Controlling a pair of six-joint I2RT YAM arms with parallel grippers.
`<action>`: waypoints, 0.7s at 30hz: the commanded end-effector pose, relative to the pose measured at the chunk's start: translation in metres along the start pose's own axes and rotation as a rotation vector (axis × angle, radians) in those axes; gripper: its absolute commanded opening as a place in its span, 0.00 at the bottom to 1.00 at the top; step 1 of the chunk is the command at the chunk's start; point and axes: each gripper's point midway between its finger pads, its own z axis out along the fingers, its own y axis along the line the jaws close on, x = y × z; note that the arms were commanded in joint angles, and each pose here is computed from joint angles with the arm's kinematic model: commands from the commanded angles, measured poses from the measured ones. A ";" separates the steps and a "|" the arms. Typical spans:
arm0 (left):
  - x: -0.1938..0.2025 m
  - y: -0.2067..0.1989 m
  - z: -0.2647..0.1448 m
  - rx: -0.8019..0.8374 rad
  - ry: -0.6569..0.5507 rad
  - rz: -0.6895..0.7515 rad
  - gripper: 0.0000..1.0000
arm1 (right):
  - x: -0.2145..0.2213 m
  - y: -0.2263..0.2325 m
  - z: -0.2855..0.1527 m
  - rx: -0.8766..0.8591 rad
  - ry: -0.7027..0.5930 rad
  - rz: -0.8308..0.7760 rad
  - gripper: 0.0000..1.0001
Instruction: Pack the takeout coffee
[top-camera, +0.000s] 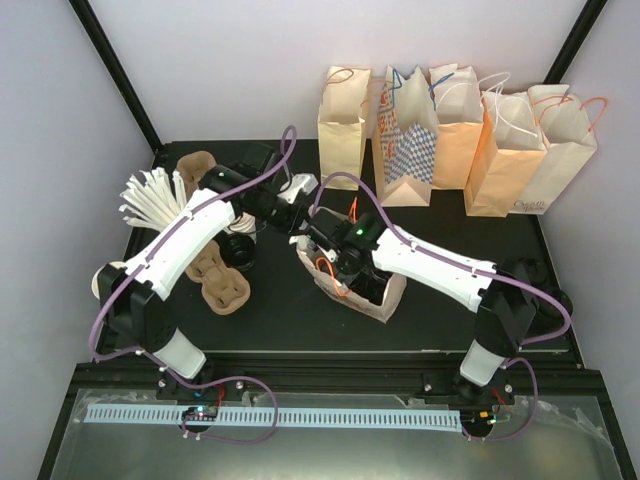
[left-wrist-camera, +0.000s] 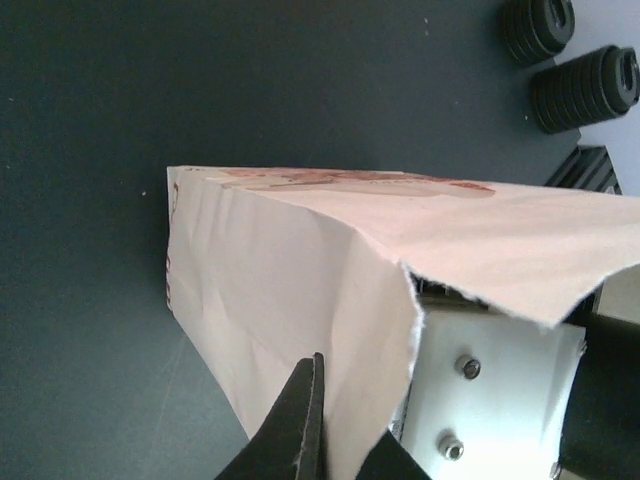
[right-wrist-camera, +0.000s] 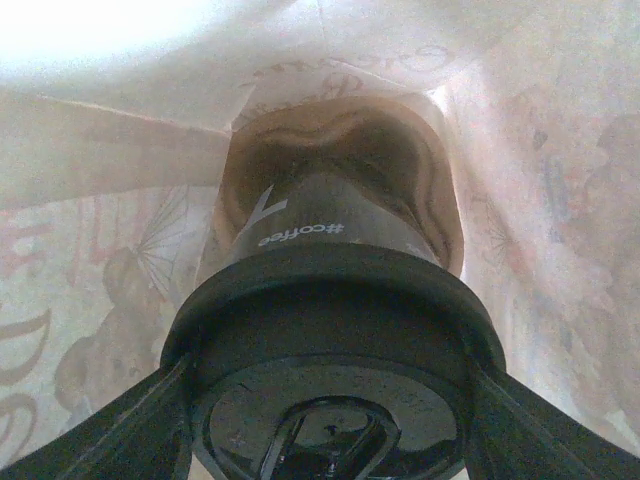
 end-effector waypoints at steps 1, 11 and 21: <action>-0.010 -0.029 -0.004 0.116 0.009 -0.038 0.02 | -0.009 0.006 0.014 -0.056 0.007 -0.057 0.33; -0.015 -0.021 0.001 0.078 0.027 -0.096 0.03 | -0.021 0.013 0.049 -0.083 0.012 -0.129 0.33; -0.013 -0.017 0.001 0.051 0.053 -0.095 0.05 | -0.015 0.023 0.084 -0.118 0.071 -0.177 0.33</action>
